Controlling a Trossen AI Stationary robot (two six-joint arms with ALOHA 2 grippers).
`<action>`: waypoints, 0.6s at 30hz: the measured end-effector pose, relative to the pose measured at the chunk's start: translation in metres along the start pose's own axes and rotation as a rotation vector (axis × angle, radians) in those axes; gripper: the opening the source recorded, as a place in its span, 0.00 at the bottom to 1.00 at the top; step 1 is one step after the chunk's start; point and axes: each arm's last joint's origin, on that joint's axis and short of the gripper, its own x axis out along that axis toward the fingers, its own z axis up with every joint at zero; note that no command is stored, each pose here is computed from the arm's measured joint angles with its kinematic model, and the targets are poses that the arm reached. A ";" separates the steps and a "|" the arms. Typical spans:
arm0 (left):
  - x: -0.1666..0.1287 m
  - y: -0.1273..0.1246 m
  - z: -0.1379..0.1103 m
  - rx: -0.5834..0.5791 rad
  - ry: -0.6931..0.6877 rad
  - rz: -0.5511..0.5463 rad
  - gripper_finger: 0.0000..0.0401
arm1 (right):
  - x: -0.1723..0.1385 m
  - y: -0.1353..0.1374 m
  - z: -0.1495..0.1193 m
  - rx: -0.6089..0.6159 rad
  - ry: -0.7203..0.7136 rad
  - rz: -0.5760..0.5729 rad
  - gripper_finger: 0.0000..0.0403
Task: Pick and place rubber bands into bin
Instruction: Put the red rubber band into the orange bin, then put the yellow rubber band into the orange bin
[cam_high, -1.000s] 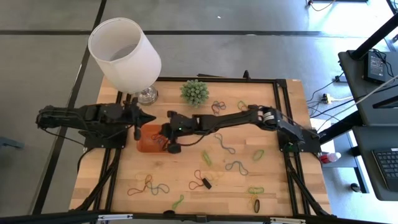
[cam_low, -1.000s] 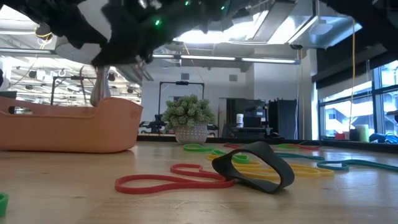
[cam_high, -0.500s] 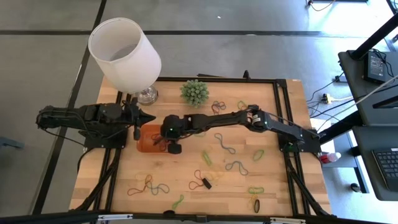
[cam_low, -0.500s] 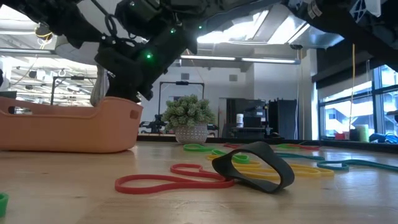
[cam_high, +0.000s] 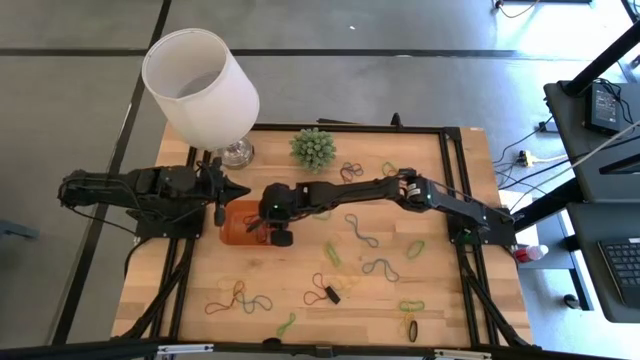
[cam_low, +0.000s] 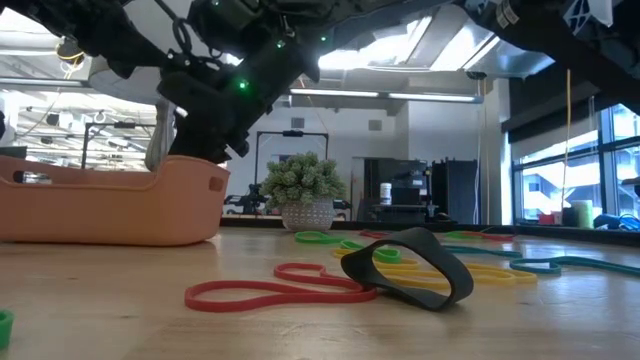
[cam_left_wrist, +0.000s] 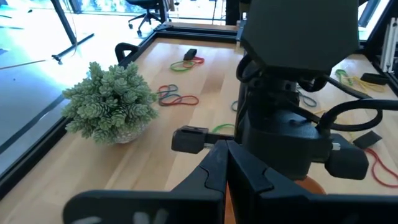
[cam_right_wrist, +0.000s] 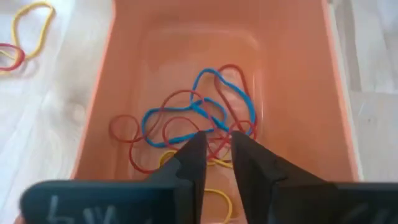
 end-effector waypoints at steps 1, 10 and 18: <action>0.000 0.000 0.000 -0.003 0.000 0.000 0.01 | -0.002 0.000 0.000 -0.005 0.011 0.000 0.22; 0.001 -0.002 -0.002 -0.040 0.036 -0.054 0.01 | -0.051 0.000 0.027 -0.050 -0.064 -0.008 0.06; 0.001 -0.002 -0.005 -0.034 0.062 -0.064 0.01 | -0.078 0.001 0.006 -0.048 -0.049 -0.048 0.01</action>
